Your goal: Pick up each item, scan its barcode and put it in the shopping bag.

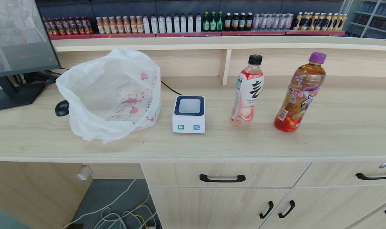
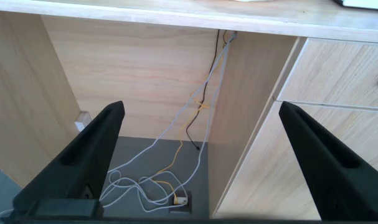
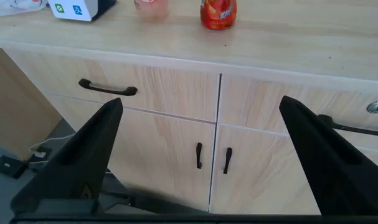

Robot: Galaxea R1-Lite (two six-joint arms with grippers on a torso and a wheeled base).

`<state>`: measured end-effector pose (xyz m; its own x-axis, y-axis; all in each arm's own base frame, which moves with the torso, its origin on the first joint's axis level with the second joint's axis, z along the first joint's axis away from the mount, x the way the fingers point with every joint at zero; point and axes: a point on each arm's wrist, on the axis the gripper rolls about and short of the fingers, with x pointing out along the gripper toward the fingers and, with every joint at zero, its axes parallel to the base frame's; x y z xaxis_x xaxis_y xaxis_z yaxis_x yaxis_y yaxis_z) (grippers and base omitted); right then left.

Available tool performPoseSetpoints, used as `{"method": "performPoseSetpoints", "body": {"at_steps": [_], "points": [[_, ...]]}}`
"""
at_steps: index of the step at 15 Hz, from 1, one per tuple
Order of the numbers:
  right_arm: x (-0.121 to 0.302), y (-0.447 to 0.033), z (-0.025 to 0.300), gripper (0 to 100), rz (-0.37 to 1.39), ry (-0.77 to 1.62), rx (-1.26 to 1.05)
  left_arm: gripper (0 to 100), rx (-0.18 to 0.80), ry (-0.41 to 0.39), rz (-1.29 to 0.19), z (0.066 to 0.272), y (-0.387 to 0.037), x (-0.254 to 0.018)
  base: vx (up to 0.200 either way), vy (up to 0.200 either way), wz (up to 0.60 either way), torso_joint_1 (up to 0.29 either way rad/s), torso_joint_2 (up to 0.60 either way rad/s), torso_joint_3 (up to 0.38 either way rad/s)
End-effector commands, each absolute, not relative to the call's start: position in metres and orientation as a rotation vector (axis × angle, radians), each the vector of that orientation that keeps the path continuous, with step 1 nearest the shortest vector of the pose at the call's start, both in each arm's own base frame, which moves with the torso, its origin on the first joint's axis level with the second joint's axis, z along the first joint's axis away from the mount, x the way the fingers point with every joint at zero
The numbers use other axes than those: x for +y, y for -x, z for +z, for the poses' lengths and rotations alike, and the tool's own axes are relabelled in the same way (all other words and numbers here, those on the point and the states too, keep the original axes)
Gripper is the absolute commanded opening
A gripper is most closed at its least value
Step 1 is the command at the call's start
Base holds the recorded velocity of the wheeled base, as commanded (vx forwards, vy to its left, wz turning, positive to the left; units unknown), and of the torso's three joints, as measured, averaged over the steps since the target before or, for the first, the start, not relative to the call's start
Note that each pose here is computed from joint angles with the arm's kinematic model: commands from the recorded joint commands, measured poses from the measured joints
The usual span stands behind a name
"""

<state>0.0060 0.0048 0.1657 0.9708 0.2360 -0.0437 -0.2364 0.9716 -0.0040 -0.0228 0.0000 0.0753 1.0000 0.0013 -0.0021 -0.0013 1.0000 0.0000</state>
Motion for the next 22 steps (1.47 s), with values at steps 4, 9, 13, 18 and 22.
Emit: {"method": "performPoseSetpoints", "body": {"at_steps": [4,9,13,18,22], "points": [[0.021,-0.087,0.189,100,0.408,0.040,0.224,100,0.002,0.000,0.002,0.075,0.023,0.000,0.000,0.000,0.00,0.000,0.00,0.000],[0.052,-0.137,0.204,100,0.546,0.075,0.238,100,0.002,0.000,0.002,0.075,0.023,0.000,0.000,0.000,0.00,0.000,0.00,0.000],[0.090,-0.176,0.204,100,0.529,0.063,0.060,100,0.002,0.000,0.002,0.075,0.023,0.000,0.000,0.000,0.00,0.000,0.00,0.000],[0.138,-0.202,0.201,100,0.515,-0.040,-0.141,100,0.002,0.000,0.002,0.075,0.023,0.000,0.000,0.000,0.00,0.000,0.00,0.000],[0.146,-0.222,0.208,100,0.469,0.009,-0.194,100,0.002,0.000,0.002,0.075,0.023,0.000,0.000,0.000,0.00,0.000,0.00,0.000]]}}
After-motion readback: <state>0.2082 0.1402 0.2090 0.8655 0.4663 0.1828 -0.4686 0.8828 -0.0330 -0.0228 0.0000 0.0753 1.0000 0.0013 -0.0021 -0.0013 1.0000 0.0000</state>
